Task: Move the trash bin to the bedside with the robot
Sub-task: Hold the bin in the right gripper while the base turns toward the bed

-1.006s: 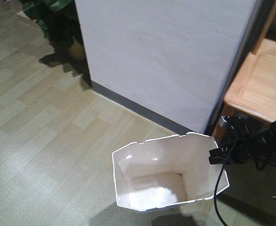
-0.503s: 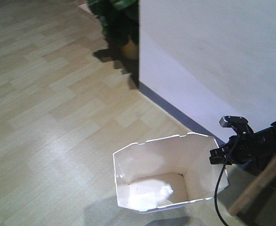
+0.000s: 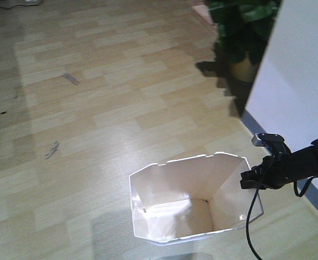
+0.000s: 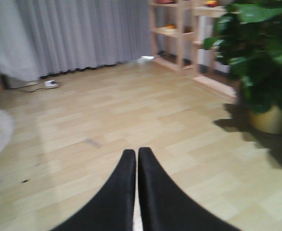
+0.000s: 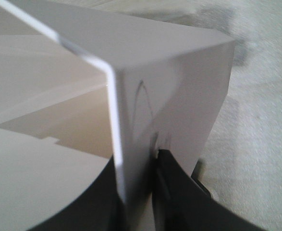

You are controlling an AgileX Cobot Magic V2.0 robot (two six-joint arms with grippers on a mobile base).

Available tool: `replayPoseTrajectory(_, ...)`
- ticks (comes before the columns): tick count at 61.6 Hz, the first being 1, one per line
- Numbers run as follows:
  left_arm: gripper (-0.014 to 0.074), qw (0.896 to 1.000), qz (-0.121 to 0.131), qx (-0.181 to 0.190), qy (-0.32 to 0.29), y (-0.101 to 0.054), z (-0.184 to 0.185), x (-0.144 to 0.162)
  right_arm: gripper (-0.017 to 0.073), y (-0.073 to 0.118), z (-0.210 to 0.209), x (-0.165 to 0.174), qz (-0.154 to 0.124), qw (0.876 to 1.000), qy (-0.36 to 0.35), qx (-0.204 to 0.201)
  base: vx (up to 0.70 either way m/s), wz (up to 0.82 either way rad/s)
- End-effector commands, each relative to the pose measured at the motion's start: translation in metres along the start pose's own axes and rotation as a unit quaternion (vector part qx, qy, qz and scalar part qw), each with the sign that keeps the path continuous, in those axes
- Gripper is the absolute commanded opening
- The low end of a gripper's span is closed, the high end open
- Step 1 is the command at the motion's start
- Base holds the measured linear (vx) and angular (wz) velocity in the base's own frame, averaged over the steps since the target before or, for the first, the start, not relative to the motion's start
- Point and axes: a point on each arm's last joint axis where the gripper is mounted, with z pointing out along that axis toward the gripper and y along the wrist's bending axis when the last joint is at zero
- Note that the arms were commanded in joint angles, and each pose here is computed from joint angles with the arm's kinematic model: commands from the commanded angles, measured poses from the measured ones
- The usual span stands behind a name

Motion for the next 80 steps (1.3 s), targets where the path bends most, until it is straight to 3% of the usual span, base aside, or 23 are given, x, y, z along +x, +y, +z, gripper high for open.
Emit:
replayPoseTrajectory(1, -0.0006, 0.999, -0.002, 0.002, -0.032, -0.0003, 0.0002, -0.0006, -0.0006, 0.0221, -0.0202, -0.0175, 0.004, 0.995, -0.048, -0.083, 0.08, 0.63)
replayPoseTrajectory(36, -0.0006, 0.999, -0.002, 0.002, -0.032, -0.0003, 0.0002, -0.0006, -0.0006, 0.0218, -0.0202, -0.0175, 0.004, 0.995, -0.048, -0.081, 0.11, 0.45)
replayPoseTrajectory(80, -0.0006, 0.999, -0.002, 0.002, -0.032, -0.0003, 0.0002, -0.0006, -0.0006, 0.0218, -0.0202, -0.0175, 0.004, 0.995, -0.048, -0.081, 0.2, 0.12)
